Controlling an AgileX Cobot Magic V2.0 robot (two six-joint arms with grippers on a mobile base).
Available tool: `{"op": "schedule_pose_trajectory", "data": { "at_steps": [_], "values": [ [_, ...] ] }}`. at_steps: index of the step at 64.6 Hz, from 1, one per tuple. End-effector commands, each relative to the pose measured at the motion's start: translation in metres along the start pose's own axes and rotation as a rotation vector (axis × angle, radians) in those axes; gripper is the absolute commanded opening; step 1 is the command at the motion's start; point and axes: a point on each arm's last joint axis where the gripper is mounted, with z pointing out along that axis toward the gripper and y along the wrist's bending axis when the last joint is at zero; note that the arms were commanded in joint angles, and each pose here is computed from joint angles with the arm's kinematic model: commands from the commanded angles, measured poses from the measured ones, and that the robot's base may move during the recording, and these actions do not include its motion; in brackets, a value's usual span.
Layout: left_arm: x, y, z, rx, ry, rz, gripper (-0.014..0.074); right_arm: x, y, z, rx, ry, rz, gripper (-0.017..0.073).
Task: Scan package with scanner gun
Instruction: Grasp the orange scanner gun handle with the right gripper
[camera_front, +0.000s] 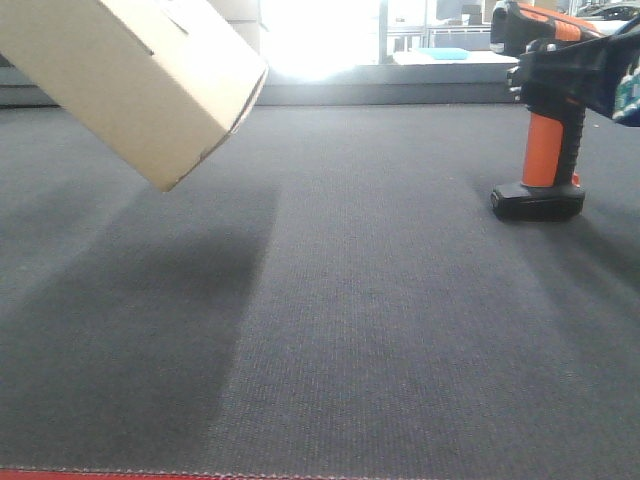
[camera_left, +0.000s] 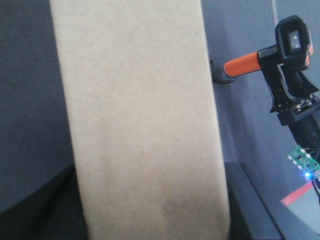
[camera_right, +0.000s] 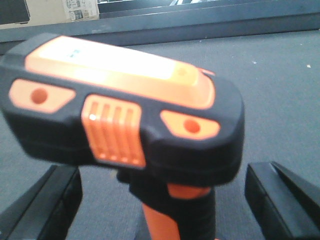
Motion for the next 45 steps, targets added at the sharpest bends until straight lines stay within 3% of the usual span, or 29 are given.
{"op": "schedule_pose_trajectory", "data": {
  "at_steps": [1, 23, 45],
  "values": [
    [-0.001, -0.005, -0.006, 0.025, -0.042, 0.002, -0.0111, -0.006, 0.001, 0.005, 0.002, -0.049, 0.004, 0.0568],
    [-0.002, -0.005, -0.006, 0.022, -0.053, 0.002, -0.0111, -0.002, 0.002, 0.015, 0.009, -0.054, 0.004, 0.0568],
    [-0.003, -0.005, -0.006, 0.020, -0.056, 0.002, -0.0111, -0.006, -0.003, 0.015, 0.053, -0.102, 0.046, 0.0568]
  ]
}}
